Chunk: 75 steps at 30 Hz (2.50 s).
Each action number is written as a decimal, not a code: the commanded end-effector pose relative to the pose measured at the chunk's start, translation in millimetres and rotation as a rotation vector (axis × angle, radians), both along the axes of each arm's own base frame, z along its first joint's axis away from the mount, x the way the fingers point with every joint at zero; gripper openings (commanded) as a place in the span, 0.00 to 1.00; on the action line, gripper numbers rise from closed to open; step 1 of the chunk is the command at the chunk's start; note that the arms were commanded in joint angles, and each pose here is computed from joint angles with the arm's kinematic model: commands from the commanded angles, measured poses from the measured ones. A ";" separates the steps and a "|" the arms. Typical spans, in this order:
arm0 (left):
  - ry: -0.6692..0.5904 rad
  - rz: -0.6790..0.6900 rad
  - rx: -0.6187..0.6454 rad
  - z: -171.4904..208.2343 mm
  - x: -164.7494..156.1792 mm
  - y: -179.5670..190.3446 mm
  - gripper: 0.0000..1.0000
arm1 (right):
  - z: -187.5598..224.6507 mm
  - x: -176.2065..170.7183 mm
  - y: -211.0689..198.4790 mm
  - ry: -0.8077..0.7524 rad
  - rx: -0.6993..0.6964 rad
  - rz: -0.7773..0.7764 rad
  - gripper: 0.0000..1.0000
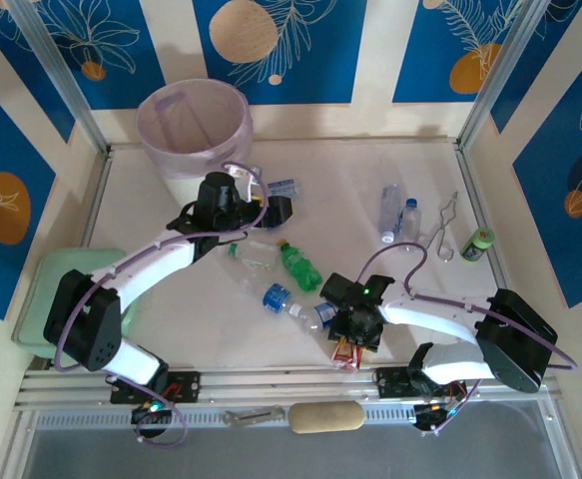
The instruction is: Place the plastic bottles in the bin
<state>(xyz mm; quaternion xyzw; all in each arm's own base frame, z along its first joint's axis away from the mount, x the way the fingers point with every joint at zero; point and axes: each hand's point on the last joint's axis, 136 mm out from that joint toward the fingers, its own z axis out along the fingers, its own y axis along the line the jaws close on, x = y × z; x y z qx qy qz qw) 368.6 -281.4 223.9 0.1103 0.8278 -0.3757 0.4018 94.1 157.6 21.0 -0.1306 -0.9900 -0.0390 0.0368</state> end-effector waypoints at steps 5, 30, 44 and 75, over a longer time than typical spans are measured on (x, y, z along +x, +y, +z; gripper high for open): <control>-0.003 0.010 -0.010 2.2 -3.8 0.8 1.00 | 15.8 11.0 -0.6 -0.051 0.009 0.011 0.52; 0.065 -0.112 -0.141 8.8 -5.0 -11.4 1.00 | 192.1 267.9 49.3 -0.720 0.488 -0.027 0.49; 0.140 -0.272 -0.257 9.2 -23.5 -41.8 0.99 | 240.8 320.1 106.8 -0.850 0.674 0.101 0.48; 0.052 -0.334 -0.281 34.8 -25.7 -50.7 0.35 | 245.8 288.1 148.4 -0.718 0.830 0.182 0.55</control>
